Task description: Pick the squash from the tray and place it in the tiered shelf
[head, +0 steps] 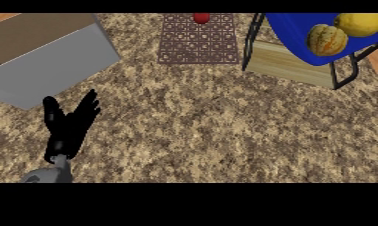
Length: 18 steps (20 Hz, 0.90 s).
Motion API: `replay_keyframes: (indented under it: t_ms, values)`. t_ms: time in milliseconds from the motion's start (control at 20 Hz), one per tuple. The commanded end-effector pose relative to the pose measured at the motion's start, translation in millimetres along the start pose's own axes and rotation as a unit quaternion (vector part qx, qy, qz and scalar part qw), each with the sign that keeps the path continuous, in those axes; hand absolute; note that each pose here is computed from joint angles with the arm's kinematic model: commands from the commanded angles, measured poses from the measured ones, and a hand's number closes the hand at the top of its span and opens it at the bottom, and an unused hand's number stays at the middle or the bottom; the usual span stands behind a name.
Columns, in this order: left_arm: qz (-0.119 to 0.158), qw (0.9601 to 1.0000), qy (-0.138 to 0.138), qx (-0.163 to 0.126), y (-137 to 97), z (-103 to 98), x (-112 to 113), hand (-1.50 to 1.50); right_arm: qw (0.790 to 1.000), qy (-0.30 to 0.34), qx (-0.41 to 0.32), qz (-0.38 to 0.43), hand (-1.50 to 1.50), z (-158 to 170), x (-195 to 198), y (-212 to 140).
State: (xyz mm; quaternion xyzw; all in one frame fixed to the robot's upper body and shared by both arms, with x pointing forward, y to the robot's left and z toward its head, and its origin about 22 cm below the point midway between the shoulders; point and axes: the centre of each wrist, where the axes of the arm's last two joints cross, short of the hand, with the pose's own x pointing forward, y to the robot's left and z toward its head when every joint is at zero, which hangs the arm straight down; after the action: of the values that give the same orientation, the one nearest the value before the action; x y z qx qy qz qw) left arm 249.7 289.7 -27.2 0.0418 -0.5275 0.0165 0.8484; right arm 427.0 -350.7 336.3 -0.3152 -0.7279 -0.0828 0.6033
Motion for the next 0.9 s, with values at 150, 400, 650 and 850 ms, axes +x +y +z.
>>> replay_keyframes:
  t_ms: [150, 400, 650, 850]
  values:
    - [0.004, 1.0, 0.003, -0.001, -7, 12, -3, 0.0, 0.992, 0.015, -0.122, -0.002, -1.5, -5, -5, -55]
    - [0.01, 0.9999, -0.004, 0.008, 7, 0, -1, 0.0, 0.979, 0.036, -0.193, -0.056, -1.5, -9, -13, -116]
    - [0.004, 0.9999, 0.001, 0.015, 1, 2, -2, 0.0, 0.977, 0.048, -0.194, -0.08, -1.5, 0, -22, -188]
    - [0.003, 1.0, 0.0, 0.003, 15, 4, -3, 0.0, 0.982, 0.044, -0.167, -0.075, -1.5, 14, -38, -225]
